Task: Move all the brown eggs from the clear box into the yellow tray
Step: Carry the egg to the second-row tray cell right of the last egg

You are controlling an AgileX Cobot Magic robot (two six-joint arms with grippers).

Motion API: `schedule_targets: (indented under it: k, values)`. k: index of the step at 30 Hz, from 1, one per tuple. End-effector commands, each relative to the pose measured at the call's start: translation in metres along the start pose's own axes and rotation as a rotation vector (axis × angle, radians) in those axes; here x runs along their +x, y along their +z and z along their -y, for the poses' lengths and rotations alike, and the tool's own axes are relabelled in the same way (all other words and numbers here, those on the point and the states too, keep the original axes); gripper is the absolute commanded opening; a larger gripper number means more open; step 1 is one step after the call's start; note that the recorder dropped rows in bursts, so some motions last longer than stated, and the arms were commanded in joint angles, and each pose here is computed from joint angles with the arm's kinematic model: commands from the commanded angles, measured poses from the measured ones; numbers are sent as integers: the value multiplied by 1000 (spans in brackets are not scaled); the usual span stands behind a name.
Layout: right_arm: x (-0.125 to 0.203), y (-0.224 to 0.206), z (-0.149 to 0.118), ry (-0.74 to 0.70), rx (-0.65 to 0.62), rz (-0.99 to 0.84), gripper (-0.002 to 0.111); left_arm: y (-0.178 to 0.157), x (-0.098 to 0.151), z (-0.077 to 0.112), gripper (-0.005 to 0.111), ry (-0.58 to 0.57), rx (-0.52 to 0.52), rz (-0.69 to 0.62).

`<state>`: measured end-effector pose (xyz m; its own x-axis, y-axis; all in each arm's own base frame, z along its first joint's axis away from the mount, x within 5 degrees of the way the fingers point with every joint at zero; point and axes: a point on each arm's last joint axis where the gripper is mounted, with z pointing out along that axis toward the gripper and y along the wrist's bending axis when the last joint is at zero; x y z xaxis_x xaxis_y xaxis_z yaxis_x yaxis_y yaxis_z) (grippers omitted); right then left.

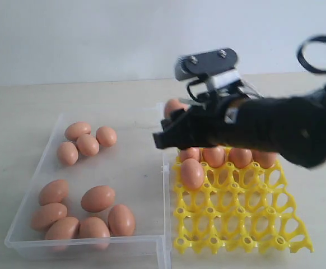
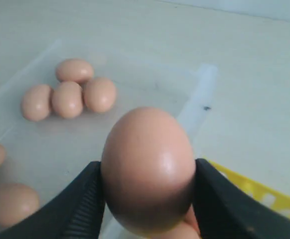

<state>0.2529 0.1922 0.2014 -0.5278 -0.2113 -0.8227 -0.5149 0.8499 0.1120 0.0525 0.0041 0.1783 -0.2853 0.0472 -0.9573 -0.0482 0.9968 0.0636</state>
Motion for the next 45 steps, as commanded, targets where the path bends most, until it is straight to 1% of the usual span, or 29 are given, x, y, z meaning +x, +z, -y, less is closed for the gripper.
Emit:
schedule_targets:
  k: [1,5,13,18,31,40,43,45]
  values:
    - [35,-19,18,2,58,92,0,0,-2,0,0,3,-3,5]
    - [55,-23,30,-1,100,120,0,0,-2,0,0,3,-3,5]
    - [69,-14,51,36,169,76,0,0,-2,0,0,3,-3,5]
    - [80,-5,51,45,161,30,0,0,-2,0,0,3,-3,5]
    - [95,9,50,110,131,-7,0,0,-2,0,0,3,-3,5]
    - [96,15,49,151,110,-9,0,0,-2,0,0,3,-3,5]
    - [97,15,49,152,111,-18,5,0,-2,0,0,3,-3,5]
    - [99,15,49,153,114,-44,15,0,-2,0,0,3,-3,5]
